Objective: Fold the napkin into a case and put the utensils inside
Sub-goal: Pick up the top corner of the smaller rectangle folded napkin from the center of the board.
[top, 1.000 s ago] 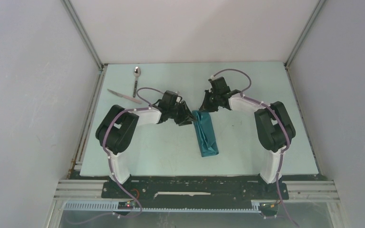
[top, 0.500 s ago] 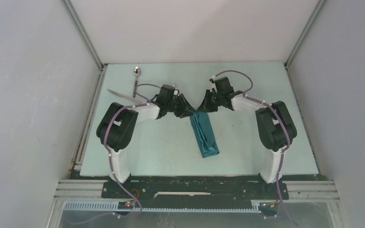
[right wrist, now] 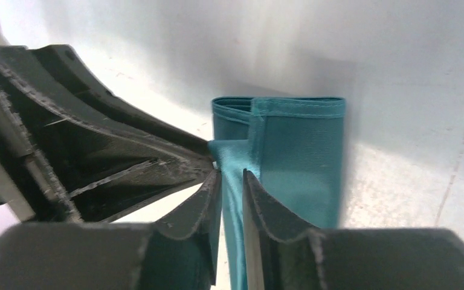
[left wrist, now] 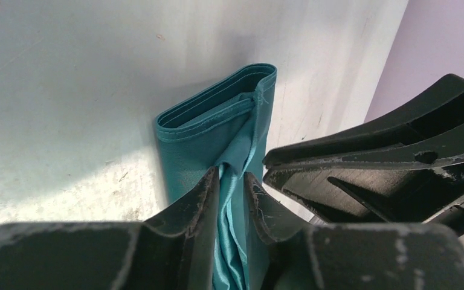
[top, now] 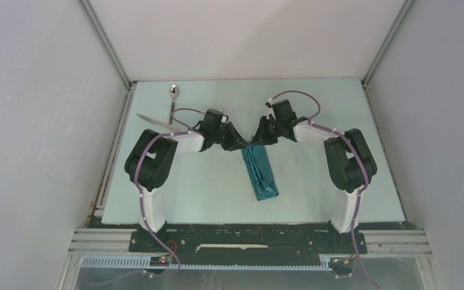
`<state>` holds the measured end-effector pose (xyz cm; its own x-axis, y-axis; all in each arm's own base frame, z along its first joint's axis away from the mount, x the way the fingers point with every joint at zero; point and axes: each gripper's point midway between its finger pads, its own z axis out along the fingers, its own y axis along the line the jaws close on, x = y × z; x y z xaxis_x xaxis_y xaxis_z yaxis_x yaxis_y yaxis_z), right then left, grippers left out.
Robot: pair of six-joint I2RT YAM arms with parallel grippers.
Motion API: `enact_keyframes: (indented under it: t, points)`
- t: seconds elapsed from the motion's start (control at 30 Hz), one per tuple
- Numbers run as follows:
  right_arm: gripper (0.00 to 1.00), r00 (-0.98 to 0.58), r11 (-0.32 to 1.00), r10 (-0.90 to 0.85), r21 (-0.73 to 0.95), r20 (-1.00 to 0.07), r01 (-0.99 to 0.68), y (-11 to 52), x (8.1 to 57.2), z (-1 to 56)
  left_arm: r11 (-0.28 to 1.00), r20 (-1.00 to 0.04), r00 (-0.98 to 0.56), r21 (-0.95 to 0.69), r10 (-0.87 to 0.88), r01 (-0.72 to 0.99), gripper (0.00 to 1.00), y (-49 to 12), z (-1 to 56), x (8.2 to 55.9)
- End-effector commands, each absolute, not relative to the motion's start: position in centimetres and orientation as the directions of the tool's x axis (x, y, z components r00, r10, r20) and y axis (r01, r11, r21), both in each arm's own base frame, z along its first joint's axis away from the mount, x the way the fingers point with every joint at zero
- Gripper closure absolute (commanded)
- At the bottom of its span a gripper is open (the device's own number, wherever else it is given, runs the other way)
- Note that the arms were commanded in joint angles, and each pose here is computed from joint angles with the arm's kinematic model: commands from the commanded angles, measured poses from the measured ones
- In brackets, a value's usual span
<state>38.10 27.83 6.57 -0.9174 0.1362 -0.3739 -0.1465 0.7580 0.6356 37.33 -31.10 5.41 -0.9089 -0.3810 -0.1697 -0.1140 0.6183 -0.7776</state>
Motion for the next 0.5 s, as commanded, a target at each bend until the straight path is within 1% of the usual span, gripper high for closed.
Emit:
enact_keyframes:
  t: [0.0,0.03,0.1,0.23,0.37,0.47]
  points:
    - [0.66,-0.864,0.847,0.076,0.489,-0.497,-0.206,26.5,39.0,7.4,0.641,-0.231,-0.895,-0.764,-0.382,-0.076,0.71,-30.1,7.1,37.5]
    - [0.63,-0.861,0.863,0.064,0.462,-0.504,-0.207,26.3,39.2,7.2,0.642,-0.228,-0.897,-0.763,-0.379,-0.078,0.70,-30.1,7.1,37.5]
    - [0.60,-0.858,0.886,0.031,0.411,-0.513,-0.214,26.3,39.5,6.7,0.641,-0.214,-0.901,-0.763,-0.377,-0.086,0.70,-30.2,6.8,37.5]
    - [0.60,-0.850,0.919,-0.023,0.323,-0.526,-0.225,26.4,39.5,6.1,0.642,-0.209,-0.903,-0.761,-0.376,-0.091,0.71,-30.3,6.4,37.6]
    - [0.65,-0.850,0.927,-0.037,0.300,-0.525,-0.226,26.9,39.1,5.6,0.644,-0.200,-0.905,-0.759,-0.375,-0.099,0.74,-30.4,6.0,37.7]
    - [0.62,-0.845,0.938,-0.052,0.265,-0.533,-0.225,27.0,38.8,5.4,0.643,-0.191,-0.908,-0.759,-0.374,-0.105,0.74,-30.5,5.7,37.7]
